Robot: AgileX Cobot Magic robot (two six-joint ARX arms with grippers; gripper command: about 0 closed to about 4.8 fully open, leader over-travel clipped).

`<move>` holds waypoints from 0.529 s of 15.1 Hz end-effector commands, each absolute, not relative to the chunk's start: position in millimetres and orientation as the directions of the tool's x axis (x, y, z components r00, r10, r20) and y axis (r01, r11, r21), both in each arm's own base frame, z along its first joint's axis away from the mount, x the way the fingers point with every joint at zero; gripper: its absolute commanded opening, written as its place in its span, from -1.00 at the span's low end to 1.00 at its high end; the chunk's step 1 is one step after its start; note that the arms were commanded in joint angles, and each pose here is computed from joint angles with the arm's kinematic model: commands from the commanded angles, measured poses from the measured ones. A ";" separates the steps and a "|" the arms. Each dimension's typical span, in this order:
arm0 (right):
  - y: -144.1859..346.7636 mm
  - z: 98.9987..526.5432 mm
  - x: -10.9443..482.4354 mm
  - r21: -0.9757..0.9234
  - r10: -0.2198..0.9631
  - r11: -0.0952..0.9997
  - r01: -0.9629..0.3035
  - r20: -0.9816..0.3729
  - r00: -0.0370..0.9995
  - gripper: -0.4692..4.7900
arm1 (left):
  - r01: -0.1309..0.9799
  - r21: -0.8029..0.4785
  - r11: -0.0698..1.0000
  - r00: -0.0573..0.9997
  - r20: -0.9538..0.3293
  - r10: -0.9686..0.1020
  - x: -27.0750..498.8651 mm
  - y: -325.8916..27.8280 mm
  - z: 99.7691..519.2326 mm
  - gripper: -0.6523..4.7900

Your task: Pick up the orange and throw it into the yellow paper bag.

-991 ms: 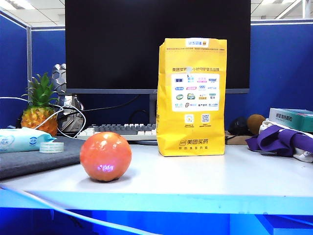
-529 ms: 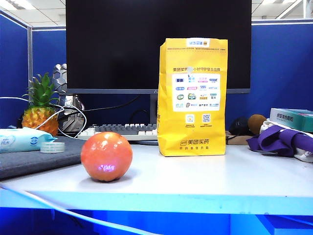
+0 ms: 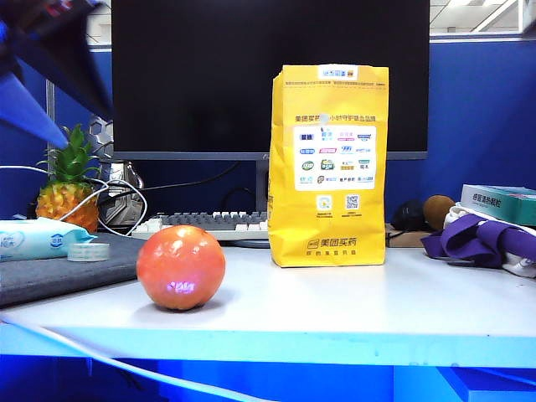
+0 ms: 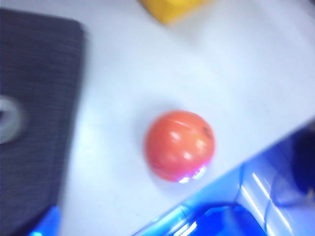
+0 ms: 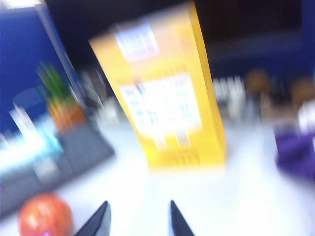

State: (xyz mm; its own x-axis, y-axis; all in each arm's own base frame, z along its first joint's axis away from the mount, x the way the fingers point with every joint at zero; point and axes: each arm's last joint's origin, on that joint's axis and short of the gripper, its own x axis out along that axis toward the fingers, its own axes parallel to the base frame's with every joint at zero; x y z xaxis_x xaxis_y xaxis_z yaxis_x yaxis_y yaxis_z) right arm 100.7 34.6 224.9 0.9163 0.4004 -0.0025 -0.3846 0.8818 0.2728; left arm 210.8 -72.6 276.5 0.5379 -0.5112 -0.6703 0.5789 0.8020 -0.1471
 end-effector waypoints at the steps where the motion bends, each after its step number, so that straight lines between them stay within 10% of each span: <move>1: 47.6 250.3 129.1 0.303 0.520 0.834 -0.461 -0.150 0.841 -0.09 | 0.679 -0.079 0.730 0.517 -0.655 -0.552 211.7 -80.4 278.3 1.00; 8: 93.3 263.2 236.3 0.544 0.803 0.595 -0.592 -0.437 0.406 0.01 | 0.816 0.099 0.570 0.466 -0.696 -0.546 198.1 -120.8 272.4 1.00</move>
State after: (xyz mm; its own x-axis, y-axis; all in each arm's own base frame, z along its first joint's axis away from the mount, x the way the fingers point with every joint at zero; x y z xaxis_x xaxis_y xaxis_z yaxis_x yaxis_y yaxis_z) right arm 233.0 91.7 259.8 0.4183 0.7917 -0.4453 -0.5740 0.6104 0.5458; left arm 195.5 -116.9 272.6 0.4599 -0.5456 -0.7006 0.8114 0.5787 0.0819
